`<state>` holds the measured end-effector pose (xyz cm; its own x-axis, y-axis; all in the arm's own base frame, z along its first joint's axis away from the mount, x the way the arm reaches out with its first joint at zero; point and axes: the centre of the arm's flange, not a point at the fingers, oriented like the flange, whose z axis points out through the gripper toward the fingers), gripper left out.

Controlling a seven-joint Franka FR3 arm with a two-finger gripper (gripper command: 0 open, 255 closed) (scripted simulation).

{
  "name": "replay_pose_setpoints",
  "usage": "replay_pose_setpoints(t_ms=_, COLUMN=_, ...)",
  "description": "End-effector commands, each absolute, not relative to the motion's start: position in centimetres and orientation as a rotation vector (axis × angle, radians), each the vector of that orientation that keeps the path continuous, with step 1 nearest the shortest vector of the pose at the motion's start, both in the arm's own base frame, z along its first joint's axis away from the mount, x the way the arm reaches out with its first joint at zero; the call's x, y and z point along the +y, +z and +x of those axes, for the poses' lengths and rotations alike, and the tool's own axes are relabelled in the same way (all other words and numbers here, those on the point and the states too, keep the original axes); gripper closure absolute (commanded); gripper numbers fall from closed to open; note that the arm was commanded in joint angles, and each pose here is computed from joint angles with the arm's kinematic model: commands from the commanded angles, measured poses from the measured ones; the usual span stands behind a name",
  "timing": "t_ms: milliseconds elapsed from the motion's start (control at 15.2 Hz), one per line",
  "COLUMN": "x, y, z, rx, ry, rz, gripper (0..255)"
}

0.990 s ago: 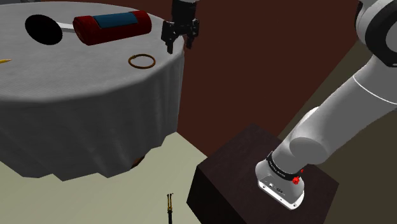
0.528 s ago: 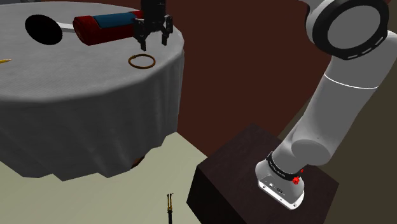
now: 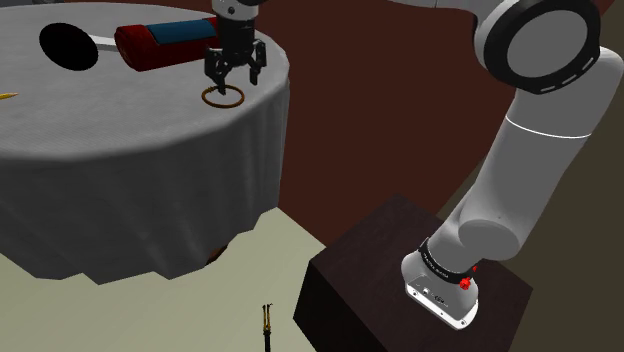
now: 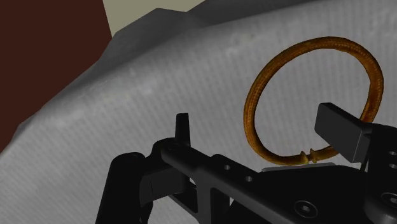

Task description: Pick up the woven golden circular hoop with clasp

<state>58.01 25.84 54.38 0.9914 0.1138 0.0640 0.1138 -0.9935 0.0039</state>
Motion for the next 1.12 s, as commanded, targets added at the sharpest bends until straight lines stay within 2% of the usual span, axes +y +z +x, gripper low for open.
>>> replay_pose_setpoints(t_ms=0, x=25.8, y=54.0, z=58.0, rx=0.179, ry=0.102, rz=3.135, gripper=0)
replay_pose_setpoints(t_ms=66, x=25.8, y=54.0, z=58.0, rx=0.179, ry=0.102, rz=3.135, gripper=0)
replay_pose_setpoints(t_ms=132, x=25.8, y=54.0, z=58.0, rx=0.179, ry=0.102, rz=3.135, gripper=255)
replay_pose_setpoints(t_ms=726, x=25.8, y=54.0, z=58.0, rx=0.179, ry=0.102, rz=3.135, gripper=255)
replay_pose_setpoints(t_ms=1056, x=25.8, y=56.6, z=58.0, rx=0.179, ry=0.102, rz=3.135, gripper=255)
